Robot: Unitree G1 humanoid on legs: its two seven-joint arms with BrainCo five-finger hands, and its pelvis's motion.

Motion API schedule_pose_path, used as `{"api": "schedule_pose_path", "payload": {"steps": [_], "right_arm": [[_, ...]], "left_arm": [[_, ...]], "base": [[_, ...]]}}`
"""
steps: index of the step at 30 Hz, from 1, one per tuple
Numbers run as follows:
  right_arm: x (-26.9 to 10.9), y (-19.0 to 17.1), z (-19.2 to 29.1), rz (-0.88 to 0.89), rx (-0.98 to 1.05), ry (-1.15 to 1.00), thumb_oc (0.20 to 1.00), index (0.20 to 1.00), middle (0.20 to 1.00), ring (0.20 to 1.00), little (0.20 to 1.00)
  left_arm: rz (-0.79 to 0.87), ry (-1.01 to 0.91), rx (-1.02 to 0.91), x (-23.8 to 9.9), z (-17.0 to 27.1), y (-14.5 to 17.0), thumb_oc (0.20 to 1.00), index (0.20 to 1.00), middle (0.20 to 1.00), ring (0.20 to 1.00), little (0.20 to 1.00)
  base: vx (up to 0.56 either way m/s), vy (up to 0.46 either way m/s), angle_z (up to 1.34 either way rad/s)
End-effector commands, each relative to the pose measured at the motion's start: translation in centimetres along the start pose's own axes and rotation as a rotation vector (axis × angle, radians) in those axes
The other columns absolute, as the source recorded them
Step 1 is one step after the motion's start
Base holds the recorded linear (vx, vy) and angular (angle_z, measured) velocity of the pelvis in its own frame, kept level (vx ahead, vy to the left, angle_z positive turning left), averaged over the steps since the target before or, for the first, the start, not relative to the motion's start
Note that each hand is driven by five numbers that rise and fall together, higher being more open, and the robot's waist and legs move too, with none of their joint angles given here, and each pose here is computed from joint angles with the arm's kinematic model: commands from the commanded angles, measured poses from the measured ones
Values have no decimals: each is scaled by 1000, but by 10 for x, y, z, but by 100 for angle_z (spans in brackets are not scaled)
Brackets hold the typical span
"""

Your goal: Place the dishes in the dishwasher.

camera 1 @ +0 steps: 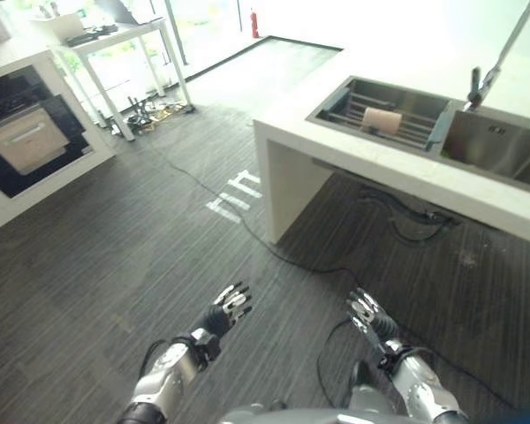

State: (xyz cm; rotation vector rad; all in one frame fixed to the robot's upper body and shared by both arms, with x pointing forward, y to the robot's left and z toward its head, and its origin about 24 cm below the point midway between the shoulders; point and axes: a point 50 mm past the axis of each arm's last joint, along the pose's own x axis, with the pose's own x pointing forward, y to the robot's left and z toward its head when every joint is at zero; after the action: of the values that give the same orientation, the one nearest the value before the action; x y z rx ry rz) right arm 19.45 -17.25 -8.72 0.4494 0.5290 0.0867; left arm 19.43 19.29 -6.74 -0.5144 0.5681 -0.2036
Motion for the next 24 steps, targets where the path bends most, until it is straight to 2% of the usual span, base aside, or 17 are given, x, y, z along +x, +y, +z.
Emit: {"api": "schedule_pose_path", "payload": {"steps": [1,12,17,20,24], "right_arm": [[10,6,26,45,-70,-77,1000,1000,1000,1000,1000],[-1,-9,19,56,-137,-6,1000,1000,1000,1000,1000],[-3,-15,19,24,-135,-12,1000,1000,1000,1000,1000],[-3,-17,22,10,-139,-36,1000,1000,1000,1000,1000],[-8,-26,20,-59,-41,-78,1000,1000,1000,1000,1000]], "left_arm": [[-60,-121,41,10,23,-17,1000,1000,1000,1000,1000],[2,-207,-26,12,28,-14,1000,1000,1000,1000,1000],[20,-247,-39,9,30,-13,1000,1000,1000,1000,1000],[76,-333,-23,4,42,-8,1000,1000,1000,1000,1000],[119,-393,15,1,51,1,1000,1000,1000,1000,1000]], "base": [[230,-242,-32],[224,-190,-66],[255,170,-65],[202,244,-80],[147,259,-71]]}}
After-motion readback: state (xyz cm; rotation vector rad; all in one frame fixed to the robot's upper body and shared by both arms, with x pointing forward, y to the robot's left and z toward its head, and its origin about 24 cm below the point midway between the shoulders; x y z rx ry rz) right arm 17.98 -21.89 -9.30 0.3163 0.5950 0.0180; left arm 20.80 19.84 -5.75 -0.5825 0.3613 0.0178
